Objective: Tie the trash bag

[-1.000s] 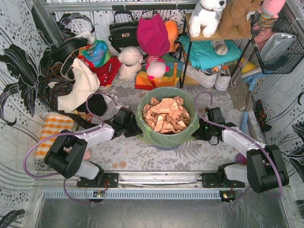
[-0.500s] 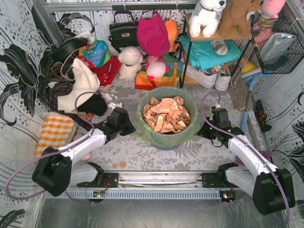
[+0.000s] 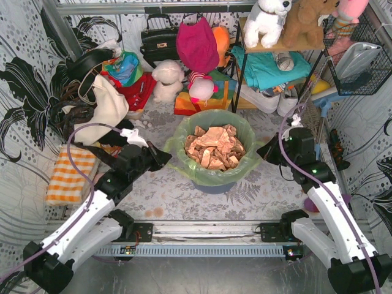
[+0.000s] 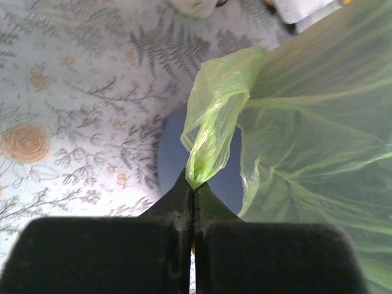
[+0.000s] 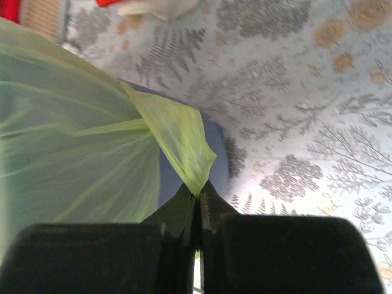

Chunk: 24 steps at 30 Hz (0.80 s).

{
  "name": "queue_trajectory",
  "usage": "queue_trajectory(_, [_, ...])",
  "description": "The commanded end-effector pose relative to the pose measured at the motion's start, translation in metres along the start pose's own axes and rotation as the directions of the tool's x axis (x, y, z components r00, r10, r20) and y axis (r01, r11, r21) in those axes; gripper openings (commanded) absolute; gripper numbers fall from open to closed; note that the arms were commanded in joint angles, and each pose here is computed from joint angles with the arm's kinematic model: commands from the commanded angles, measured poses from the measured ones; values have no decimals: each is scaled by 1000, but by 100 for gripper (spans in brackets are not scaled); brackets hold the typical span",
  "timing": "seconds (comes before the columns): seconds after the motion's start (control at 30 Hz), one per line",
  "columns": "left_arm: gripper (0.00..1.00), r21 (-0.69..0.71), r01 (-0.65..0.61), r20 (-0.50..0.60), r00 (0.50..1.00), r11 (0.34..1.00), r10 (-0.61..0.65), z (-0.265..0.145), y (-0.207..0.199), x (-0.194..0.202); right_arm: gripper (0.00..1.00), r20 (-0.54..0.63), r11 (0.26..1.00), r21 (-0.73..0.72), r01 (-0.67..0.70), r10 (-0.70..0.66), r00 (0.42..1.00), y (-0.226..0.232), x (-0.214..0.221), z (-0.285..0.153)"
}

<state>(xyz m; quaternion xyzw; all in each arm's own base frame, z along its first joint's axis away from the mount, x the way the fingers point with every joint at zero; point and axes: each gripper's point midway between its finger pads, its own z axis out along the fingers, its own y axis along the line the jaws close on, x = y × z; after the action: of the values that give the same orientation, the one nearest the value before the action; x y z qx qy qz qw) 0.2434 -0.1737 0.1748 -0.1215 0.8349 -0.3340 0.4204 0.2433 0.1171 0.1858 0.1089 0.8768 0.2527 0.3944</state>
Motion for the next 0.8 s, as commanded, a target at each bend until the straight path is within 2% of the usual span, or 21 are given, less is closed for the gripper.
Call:
queue_trajectory(0.0, [0,140,-42,100,995,989,28,-14,-33,-25,0,76,992,-120,-28,37,996,36,-31,-21])
queue_trajectory(0.3, [0,249,-66,172,985,966,23,-38,-76,-58,0,162,971,-237,-11,50,985,71,-61,-49])
queue_trajectory(0.5, [0,357,-96,164,986,929,39,-54,-111,-69,0,177,942,-334,-3,66,982,95,-71,-62])
queue_trajectory(0.77, [0,428,-123,182,982,895,48,-72,-138,-84,0,221,926,-376,19,70,973,110,-85,-83])
